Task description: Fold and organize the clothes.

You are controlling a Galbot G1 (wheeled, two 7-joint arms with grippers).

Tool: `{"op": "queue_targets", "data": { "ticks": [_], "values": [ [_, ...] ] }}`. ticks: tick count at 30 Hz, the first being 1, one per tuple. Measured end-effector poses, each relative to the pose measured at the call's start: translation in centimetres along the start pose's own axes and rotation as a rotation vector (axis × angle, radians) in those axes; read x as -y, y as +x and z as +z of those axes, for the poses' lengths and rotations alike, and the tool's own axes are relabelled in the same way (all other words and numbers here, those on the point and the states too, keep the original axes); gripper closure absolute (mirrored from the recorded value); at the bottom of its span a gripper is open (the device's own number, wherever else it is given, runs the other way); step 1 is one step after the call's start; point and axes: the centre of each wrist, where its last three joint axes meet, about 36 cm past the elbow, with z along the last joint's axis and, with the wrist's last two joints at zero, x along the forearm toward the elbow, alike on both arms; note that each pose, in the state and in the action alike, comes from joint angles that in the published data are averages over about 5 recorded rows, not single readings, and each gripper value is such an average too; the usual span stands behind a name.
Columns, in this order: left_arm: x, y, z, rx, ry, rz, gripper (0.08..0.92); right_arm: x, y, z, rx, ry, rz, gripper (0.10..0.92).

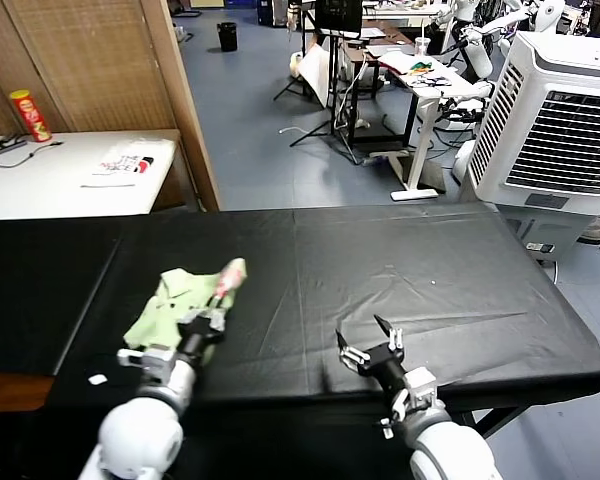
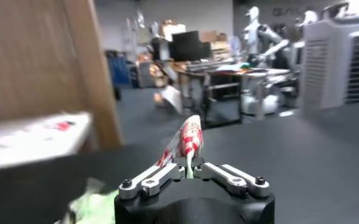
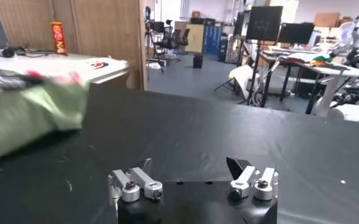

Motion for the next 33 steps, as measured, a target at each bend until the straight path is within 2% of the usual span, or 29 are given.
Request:
{"op": "queue_targets", "data": {
  "ticks": [4, 7, 10, 19, 25, 28, 33],
  "values": [
    [1.3, 0.1, 0.3, 0.017, 0.026, 0.059, 0.496, 0.0, -0.6, -0.1, -0.027, -0.037, -0.044, 0.224],
    [1.6, 0.5, 0.0, 0.045, 0.059, 0.093, 0.331, -0.2, -1.5, -0.4, -0.048, -0.081, -0.076, 0.224],
    [1.5, 0.9, -0.6, 0.078, 0.088, 0.093, 0.228, -0.6, -2.7, -0.7, -0.059, -0.136, -0.105, 0.224],
    [0.2, 2.0, 0.3, 0.104, 0.075, 0.012, 0.201, -2.8, -9.3, -2.1, -0.072, -0.336, -0.148, 0.224],
    [-0.2, 2.8, 1.2, 0.098, 0.069, -0.025, 0.201, -4.4, -14.3, -2.6, -0.112, -0.445, -0.181, 0.24],
    [-0.5, 3.1, 1.4, 0.096, 0.065, -0.039, 0.201, -5.2, -16.1, -2.8, -0.136, -0.48, -0.196, 0.337],
    [-1.2, 3.5, 1.6, 0.096, 0.062, -0.059, 0.201, -5.8, -18.0, -3.0, -0.158, -0.496, -0.207, 0.6]
  ]
}}
